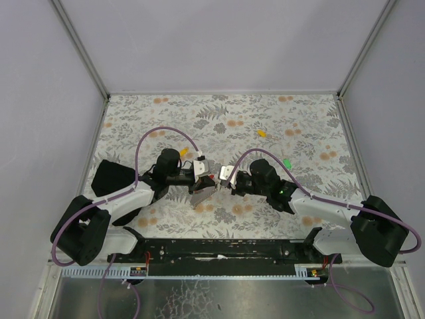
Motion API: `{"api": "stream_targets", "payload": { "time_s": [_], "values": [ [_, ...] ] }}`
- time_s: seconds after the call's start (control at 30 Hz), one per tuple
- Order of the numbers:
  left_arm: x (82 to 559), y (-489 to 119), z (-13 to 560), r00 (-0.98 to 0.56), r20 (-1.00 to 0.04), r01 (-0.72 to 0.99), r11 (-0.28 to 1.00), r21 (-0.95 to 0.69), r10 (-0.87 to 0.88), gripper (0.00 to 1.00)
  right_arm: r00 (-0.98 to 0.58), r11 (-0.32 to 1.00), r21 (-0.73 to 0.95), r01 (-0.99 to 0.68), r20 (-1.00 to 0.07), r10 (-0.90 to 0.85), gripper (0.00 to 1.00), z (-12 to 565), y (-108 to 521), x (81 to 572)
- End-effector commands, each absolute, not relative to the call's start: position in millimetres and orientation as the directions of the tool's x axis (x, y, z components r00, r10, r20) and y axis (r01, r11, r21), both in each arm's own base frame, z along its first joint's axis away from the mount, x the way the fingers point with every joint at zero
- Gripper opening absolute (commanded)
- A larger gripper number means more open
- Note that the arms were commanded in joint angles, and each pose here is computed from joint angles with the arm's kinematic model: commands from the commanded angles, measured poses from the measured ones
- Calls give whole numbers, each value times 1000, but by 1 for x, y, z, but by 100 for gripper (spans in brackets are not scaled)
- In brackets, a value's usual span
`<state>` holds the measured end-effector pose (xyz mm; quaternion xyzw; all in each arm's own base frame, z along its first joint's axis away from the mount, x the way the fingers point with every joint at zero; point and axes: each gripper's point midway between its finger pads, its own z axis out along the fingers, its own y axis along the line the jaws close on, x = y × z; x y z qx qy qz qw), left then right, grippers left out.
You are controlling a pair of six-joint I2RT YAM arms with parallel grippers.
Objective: Put the keys on the keyring
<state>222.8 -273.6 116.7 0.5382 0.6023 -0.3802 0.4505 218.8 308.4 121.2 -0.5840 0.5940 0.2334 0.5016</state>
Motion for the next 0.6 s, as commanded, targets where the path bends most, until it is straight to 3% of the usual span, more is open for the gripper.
{"api": "stream_targets", "payload": {
  "time_s": [0.0,0.57],
  "values": [
    [232,-281,137,50,-964,988,128,86,260,0,212,241,-330,-913,-887,-410,0,143,318,227],
    [229,-282,138,51,-965,989,118,84,257,0,201,270,-325,-907,-894,-401,0,145,318,232]
  ]
}}
